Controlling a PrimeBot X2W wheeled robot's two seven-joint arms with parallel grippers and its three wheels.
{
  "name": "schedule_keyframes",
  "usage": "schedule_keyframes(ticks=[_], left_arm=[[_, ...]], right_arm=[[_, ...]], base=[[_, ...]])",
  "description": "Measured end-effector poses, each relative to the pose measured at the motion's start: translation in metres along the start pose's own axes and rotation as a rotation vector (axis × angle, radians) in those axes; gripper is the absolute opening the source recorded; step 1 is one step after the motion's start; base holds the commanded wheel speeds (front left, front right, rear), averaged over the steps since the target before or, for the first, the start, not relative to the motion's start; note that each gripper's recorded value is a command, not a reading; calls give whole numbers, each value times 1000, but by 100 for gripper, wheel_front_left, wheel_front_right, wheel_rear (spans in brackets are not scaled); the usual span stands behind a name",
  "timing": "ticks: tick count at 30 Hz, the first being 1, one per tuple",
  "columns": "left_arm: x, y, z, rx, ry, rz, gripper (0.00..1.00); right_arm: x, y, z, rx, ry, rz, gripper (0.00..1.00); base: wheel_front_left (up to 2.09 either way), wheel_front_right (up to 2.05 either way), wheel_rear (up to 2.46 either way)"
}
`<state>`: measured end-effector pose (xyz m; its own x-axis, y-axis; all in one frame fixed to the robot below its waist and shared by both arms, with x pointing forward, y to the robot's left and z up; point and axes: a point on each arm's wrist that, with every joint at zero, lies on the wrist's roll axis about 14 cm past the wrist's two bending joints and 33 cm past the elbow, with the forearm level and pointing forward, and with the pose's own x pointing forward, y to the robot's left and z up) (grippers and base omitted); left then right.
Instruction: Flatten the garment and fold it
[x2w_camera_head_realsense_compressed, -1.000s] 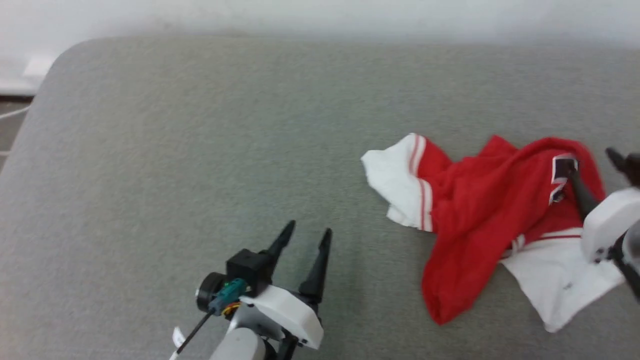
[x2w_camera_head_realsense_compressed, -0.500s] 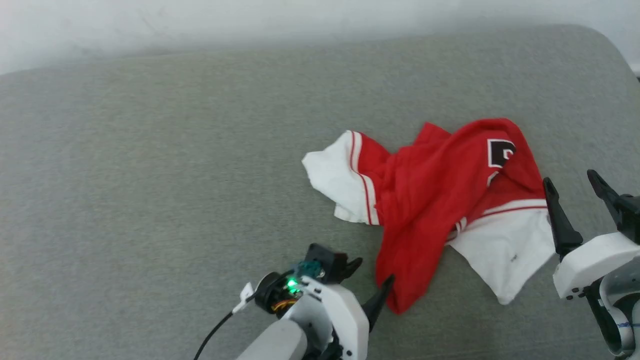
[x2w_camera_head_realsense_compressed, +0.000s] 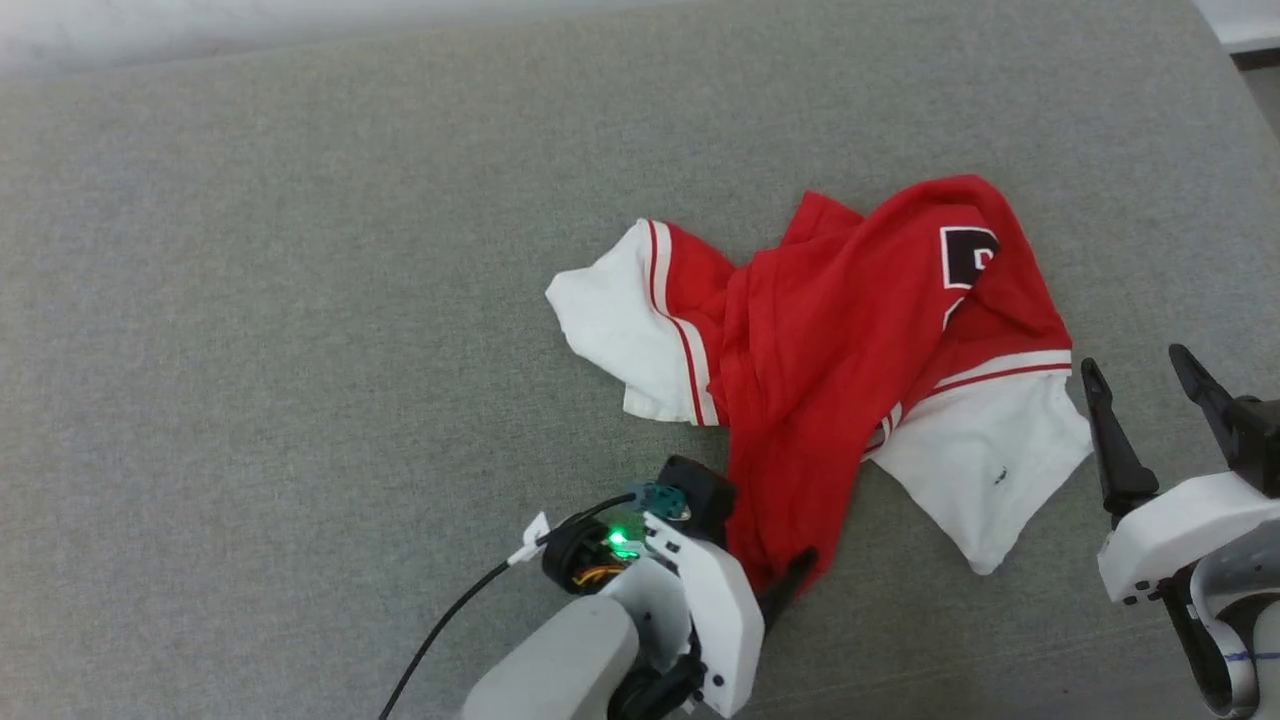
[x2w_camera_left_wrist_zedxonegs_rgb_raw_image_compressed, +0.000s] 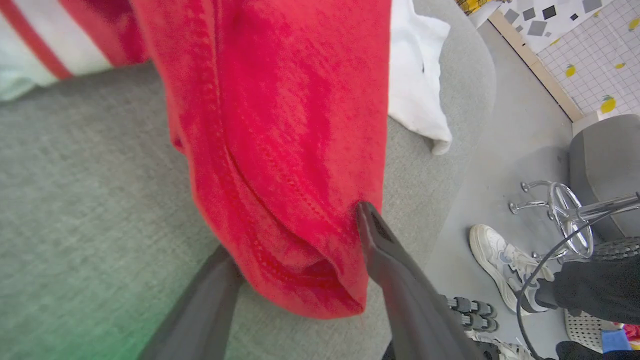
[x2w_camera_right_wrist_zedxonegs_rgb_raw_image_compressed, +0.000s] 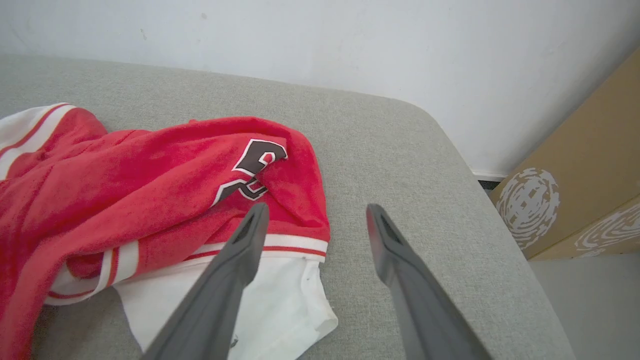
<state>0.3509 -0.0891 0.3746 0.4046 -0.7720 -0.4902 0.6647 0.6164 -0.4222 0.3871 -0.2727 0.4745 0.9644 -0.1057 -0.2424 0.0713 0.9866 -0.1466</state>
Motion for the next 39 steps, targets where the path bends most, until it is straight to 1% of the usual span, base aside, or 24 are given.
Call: schedule_keyframes(ticks=[1, 3, 6, 9, 11, 14, 18, 21, 24, 26, 29, 34, 36, 38, 39], left_arm=[[1, -2, -1, 0, 2, -11, 0], [0, -3, -2, -16, -3, -13, 0], [-6, -1, 5, -32, -70, 0, 0], [-21, 7, 32, -36, -217, 27, 0], [-38, 13, 62, -26, -354, 46, 0], [-75, 21, 113, 28, -564, 92, 0], [-143, 25, 174, 127, -823, 172, 0], [-200, 15, 213, 223, -1004, 220, 0], [-251, -2, 240, 311, -1158, 252, 0], [-277, -17, 251, 374, -1234, 261, 0], [-299, -25, 263, 446, -1283, 283, 0], [-316, -27, 295, 602, -1308, 323, 0], [-313, -22, 310, 662, -1287, 342, 0], [-302, -15, 323, 671, -1267, 333, 0], [-292, -7, 328, 677, -1230, 337, 0]], right_arm=[[1, 1, -2, 1, 5, 2, 100], [3, 4, -3, 3, 7, 9, 100], [3, 5, -1, 5, -2, 14, 100], [2, 5, 5, -2, -23, 16, 100], [-1, 5, 9, 0, -37, 16, 100], [-6, 5, 14, 1, -58, 17, 100], [-10, 14, 25, -2, -91, 42, 100], [-12, 24, 37, 2, -129, 67, 100], [-14, 33, 45, 2, -154, 89, 100], [-15, 37, 48, 2, -163, 100, 100], [-14, 41, 49, 7, -167, 109, 100], [-10, 48, 40, 21, -141, 120, 100], [-6, 51, 36, 30, -131, 123, 100], [-3, 53, 32, 41, -121, 122, 100], [-2, 53, 30, 46, -118, 121, 100]], base=[[0, 0, 0], [0, 0, 0], [0, 0, 0], [0, 0, 0], [0, 0, 0], [0, 0, 0], [0, 0, 0], [0, 0, 0], [0, 0, 0], [0, 0, 0], [0, 0, 0], [0, 0, 0], [0, 0, 0], [0, 0, 0], [0, 0, 0]])
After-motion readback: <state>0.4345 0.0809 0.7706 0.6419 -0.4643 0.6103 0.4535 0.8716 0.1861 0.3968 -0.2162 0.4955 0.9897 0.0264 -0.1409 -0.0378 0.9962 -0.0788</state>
